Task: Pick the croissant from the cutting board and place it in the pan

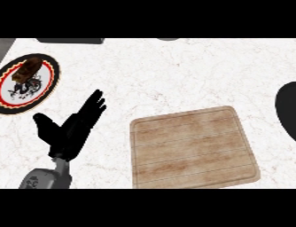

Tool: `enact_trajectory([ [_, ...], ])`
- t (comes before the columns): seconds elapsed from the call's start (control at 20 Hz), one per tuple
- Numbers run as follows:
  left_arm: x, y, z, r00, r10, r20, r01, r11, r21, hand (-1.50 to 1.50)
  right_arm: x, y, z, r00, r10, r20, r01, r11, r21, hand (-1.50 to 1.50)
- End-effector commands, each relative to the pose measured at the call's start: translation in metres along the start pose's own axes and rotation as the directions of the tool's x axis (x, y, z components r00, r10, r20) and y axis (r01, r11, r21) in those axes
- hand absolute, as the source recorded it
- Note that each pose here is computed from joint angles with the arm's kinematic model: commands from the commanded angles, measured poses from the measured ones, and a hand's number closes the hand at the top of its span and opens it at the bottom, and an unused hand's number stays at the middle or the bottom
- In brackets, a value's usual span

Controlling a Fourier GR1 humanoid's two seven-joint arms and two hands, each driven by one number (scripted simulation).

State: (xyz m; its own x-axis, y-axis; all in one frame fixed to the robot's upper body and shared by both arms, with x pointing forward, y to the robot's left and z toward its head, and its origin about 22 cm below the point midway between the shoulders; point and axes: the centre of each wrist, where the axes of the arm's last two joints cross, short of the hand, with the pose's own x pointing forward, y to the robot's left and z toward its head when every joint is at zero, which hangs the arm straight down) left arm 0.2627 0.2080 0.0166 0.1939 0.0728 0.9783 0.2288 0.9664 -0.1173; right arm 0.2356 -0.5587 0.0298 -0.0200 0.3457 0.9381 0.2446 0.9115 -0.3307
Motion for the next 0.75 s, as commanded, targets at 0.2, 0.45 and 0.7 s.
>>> enact_trajectory([
  [0.2, 0.006, 0.003, -0.002, 1.0, 0.014, -0.002, -0.014, 1.0, 0.028, 0.0, -0.008, -0.035, 0.041, 0.994, -0.103, 0.048, 0.095, 0.987, 0.132, -1.5],
  [0.45, -0.011, 0.013, 0.012, 1.0, 0.017, -0.016, -0.017, 1.0, 0.018, 0.0, 0.004, -0.054, 0.045, 0.994, -0.093, 0.048, 0.086, 0.987, 0.133, -1.5],
  [0.7, -0.007, 0.01, 0.009, 1.0, 0.016, -0.021, -0.015, 1.0, 0.021, 0.0, -0.002, -0.053, 0.052, 0.995, -0.085, 0.049, 0.076, 0.983, 0.167, -1.5],
])
